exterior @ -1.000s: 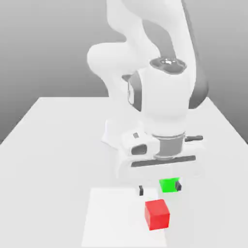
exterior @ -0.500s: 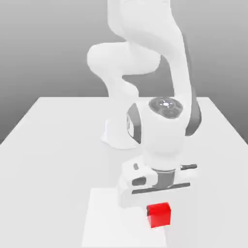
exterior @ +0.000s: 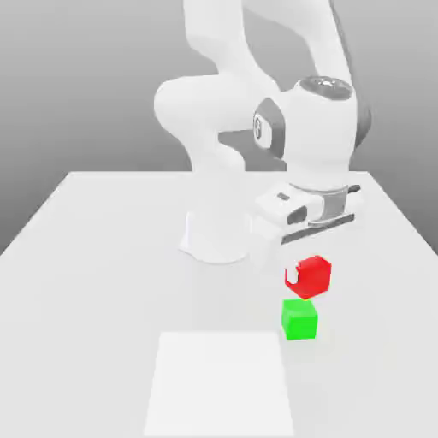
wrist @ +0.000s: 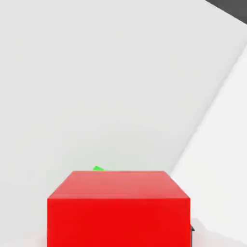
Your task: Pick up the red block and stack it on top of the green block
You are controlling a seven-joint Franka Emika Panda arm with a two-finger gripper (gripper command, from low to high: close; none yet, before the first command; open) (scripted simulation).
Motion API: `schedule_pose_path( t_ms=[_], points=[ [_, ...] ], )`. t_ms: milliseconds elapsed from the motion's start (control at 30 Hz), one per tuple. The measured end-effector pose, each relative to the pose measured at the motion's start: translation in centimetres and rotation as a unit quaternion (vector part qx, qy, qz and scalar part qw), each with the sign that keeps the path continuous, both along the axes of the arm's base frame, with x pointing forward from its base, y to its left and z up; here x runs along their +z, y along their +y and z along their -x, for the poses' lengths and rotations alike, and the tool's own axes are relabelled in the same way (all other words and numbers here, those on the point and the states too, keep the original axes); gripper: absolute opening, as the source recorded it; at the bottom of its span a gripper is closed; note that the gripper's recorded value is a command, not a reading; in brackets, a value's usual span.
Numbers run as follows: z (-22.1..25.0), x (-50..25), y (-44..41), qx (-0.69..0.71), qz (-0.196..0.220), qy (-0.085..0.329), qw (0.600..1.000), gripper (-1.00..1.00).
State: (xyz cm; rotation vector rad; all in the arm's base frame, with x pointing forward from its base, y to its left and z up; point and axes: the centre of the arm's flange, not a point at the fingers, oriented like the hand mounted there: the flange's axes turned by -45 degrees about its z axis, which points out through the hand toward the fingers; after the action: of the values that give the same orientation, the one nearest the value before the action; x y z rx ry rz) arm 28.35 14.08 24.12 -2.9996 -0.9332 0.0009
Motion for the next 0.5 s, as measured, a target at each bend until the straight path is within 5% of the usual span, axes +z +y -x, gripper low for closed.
schedule_pose_path(
  t_ms=[233, 267, 500],
  points=[
    [0.4, -5.0, 0.0, 0.007, 0.002, -0.001, 1.0, -1.0],
    [0.4, -5.7, 0.0, 0.006, 0.001, -0.001, 1.0, 1.0],
    [0.5, -5.9, 0.0, 0.007, 0.001, -0.001, 1.0, 1.0]
  ],
)
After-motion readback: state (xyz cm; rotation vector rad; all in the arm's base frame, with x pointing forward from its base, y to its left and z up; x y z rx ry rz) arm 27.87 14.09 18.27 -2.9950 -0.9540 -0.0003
